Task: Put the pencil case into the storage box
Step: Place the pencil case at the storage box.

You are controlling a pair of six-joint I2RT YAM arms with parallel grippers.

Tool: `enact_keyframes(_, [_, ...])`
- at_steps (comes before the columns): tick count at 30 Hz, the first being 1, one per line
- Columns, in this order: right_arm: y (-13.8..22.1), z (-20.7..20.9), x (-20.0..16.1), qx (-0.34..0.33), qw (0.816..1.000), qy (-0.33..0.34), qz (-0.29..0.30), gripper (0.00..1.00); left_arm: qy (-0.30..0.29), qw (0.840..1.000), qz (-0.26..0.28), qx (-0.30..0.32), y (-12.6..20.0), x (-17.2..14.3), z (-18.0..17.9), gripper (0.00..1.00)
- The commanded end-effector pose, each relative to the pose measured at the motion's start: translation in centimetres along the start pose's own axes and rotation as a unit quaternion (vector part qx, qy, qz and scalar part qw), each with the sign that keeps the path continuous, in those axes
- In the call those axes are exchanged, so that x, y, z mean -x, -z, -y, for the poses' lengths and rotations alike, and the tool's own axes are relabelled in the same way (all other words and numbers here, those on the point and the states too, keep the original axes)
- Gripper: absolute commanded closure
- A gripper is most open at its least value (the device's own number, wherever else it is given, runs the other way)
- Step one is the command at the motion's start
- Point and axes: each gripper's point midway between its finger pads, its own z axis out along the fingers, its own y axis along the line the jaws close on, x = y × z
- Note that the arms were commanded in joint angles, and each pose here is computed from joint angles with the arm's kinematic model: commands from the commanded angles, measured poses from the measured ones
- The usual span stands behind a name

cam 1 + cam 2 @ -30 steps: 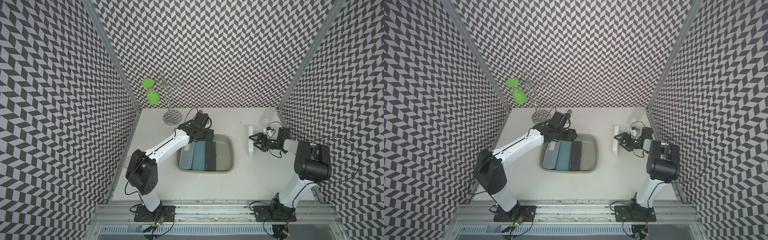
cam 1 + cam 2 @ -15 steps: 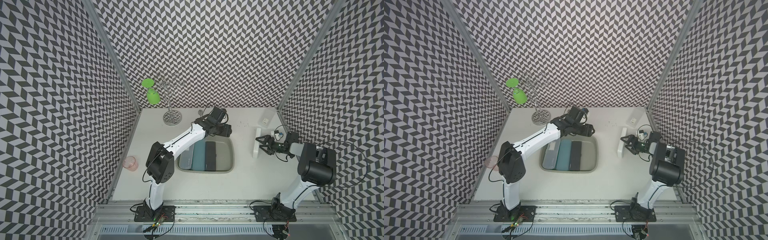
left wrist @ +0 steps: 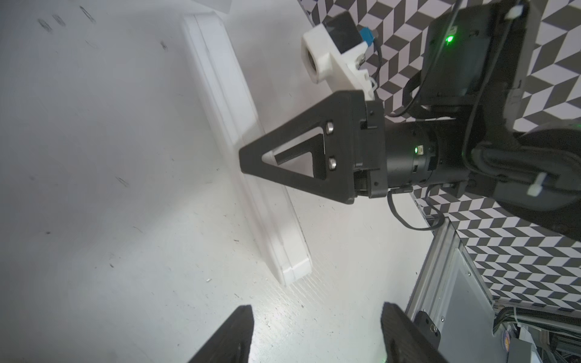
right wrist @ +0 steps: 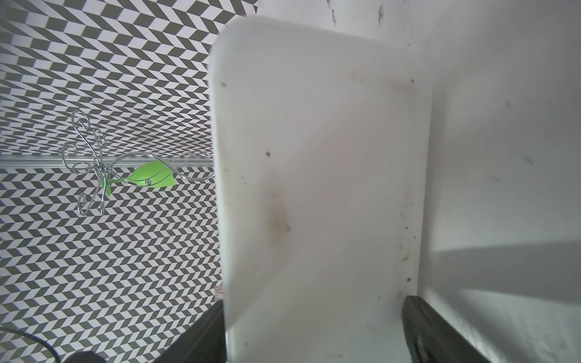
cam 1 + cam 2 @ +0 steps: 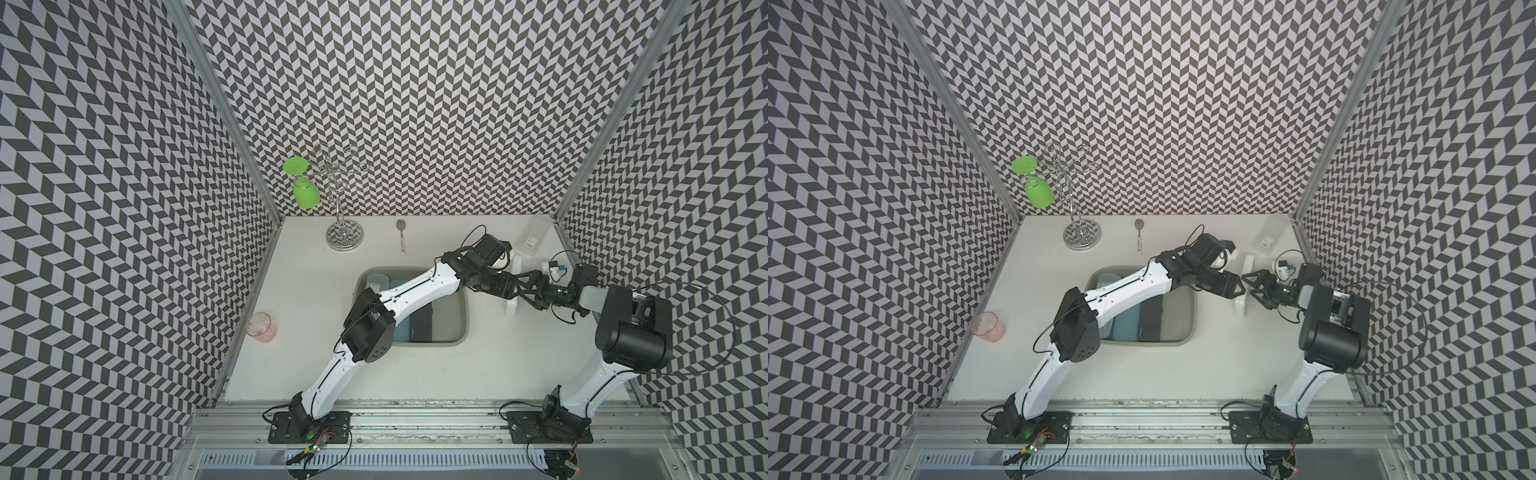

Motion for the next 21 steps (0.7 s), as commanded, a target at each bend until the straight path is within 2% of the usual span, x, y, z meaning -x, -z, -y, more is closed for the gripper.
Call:
enact_keyframes(1, [-0.3, 3.8, -1.9, -0.064, 0.997, -0.051, -0.008, 0.14, 0.009, 1.000, -0.004, 0.001, -1.2, -0.3, -0.2, 0.29])
enact_keyframes(8, [-0.2, 4.0, -2.3, -0.066, 0.996, -0.055, -0.009, 0.14, 0.025, 0.999, -0.011, 0.036, -3.5, -1.4, -2.8, 0.28])
enact_keyframes(9, [-0.2, 4.1, -2.4, -0.066, 0.996, -0.056, -0.010, 0.14, 0.024, 0.999, -0.009, 0.037, -3.7, -1.3, -2.9, 0.24])
enact_keyframes(11, [-0.2, 4.1, -2.6, -0.067, 0.996, -0.057, -0.010, 0.14, 0.027, 0.999, -0.009, 0.040, -4.3, -1.4, -3.2, 0.22])
enact_keyframes(18, [-0.2, 4.4, -3.1, -0.070, 0.996, -0.059, -0.012, 0.14, 0.029, 0.999, 0.010, 0.030, -4.4, 0.0, -2.5, 0.22])
enact_keyframes(19, [-0.2, 4.4, -3.1, -0.070, 0.996, -0.060, -0.012, 0.14, 0.028, 0.999, 0.015, 0.028, -4.2, 0.4, -2.3, 0.19])
enact_keyframes(21, [-0.2, 4.4, -3.1, -0.072, 0.996, -0.060, -0.012, 0.14, 0.026, 0.999, 0.022, 0.025, -4.0, 0.9, -1.9, 0.19])
